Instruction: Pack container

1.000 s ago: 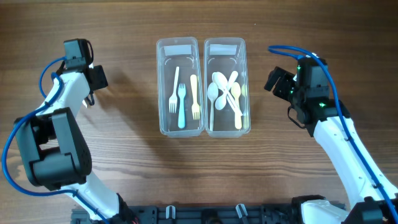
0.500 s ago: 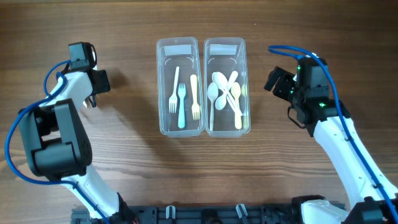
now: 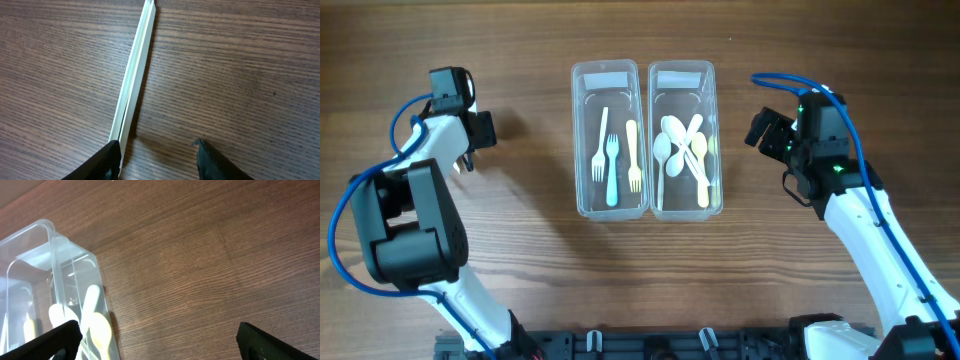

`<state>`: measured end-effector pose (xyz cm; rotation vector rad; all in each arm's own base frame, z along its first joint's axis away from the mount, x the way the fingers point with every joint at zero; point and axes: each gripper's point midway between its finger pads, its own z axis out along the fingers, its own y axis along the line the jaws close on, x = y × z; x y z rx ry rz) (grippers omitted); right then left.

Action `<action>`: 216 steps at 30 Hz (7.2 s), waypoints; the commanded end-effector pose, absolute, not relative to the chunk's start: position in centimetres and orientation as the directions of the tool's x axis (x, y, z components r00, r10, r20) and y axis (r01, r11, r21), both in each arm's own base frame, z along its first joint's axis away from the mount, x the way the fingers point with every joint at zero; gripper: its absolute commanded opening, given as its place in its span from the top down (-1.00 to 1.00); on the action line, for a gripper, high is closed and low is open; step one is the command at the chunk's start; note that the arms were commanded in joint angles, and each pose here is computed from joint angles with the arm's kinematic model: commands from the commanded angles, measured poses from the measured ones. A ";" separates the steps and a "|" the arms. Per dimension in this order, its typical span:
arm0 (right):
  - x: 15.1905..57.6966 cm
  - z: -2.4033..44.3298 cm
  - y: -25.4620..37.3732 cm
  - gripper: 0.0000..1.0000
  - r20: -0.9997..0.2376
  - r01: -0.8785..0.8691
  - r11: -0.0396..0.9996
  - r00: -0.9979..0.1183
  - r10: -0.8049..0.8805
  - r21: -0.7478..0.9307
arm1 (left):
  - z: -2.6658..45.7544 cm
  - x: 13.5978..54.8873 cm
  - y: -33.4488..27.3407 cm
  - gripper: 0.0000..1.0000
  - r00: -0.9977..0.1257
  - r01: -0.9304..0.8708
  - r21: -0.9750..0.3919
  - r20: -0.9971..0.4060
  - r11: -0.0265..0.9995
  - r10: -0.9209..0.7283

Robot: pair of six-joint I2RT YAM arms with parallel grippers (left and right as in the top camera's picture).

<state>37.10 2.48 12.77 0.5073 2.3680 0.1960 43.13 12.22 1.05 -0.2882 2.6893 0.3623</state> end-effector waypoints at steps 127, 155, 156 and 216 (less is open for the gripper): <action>37.2 12.7 2.2 -0.99 -0.612 0.321 0.910 -0.673 0.415 0.264 | 13.1 44.6 0.6 -0.08 -0.809 -0.038 -0.072 -0.583 0.997 -0.072; 37.2 12.7 2.2 -1.00 -0.612 0.320 0.910 -0.673 0.414 0.263 | 2.4 45.8 -1.0 -0.25 -0.771 0.465 0.093 -0.447 0.881 0.454; 37.2 12.7 2.2 -1.00 -0.612 0.320 0.910 -0.674 0.414 0.264 | 2.5 46.0 -1.0 -0.26 -0.767 0.465 0.097 -0.452 0.880 0.455; 37.2 12.7 2.2 -1.00 -0.612 0.321 0.910 -0.673 0.415 0.264 | 20.5 43.8 -8.4 0.92 -0.740 0.168 -0.320 -0.666 0.933 -0.095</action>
